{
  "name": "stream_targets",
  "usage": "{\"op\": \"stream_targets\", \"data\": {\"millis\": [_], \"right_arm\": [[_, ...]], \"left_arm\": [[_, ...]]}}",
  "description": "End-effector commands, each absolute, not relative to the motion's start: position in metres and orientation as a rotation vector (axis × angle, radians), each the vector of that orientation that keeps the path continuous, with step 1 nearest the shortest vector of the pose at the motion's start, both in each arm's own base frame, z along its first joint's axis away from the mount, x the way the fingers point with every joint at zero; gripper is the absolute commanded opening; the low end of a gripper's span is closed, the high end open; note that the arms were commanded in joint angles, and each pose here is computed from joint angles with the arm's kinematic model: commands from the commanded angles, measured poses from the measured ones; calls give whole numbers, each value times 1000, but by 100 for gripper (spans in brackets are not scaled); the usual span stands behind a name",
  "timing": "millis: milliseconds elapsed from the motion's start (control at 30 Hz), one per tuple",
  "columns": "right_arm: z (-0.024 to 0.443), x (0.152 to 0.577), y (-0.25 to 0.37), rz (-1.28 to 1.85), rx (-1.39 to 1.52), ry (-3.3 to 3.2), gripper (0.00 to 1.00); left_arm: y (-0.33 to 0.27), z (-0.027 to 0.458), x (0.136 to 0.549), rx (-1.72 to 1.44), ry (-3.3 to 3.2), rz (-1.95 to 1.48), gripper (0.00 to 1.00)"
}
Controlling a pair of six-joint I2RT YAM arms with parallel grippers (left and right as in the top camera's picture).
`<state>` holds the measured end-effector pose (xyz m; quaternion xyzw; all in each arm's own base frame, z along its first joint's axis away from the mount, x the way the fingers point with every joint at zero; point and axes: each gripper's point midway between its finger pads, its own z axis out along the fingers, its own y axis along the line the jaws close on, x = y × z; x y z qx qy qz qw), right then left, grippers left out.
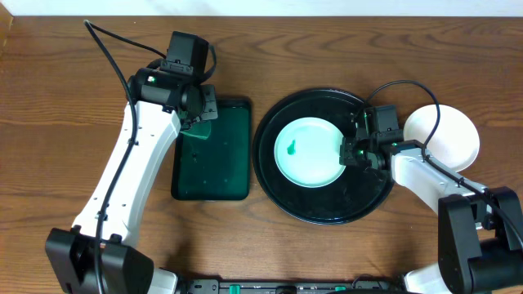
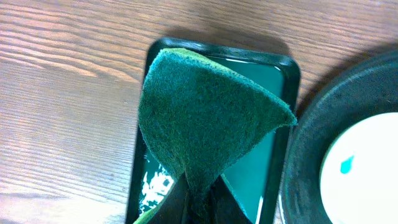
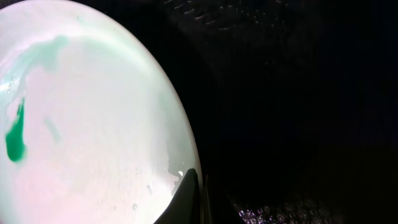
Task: Clean dirty plates on tray and stack at the side
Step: 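Carry the sponge right over the pale green plate with the left gripper, then wipe the pale green plate with the sponge while the right gripper holds its rim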
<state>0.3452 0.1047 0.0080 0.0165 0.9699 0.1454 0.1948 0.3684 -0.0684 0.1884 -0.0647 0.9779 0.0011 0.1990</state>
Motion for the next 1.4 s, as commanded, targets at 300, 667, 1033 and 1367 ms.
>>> {"op": "stream_targets", "data": {"millis": [300,667,1033,1367], "right_arm": [[7,338,121,536,18,2737,1],[4,337,116,496,29,2748,1],[3,339,109,431,38,2745,8],[2,338,113,391,-3,2742,1]], "left_arm": [[-163,156,365,-92,2845,-331,8],[-246,113,352,44,2892,-377,7],[-274,71,348,49,2941,-347,7],[-266,68,356,19,2912,-271,7]]}}
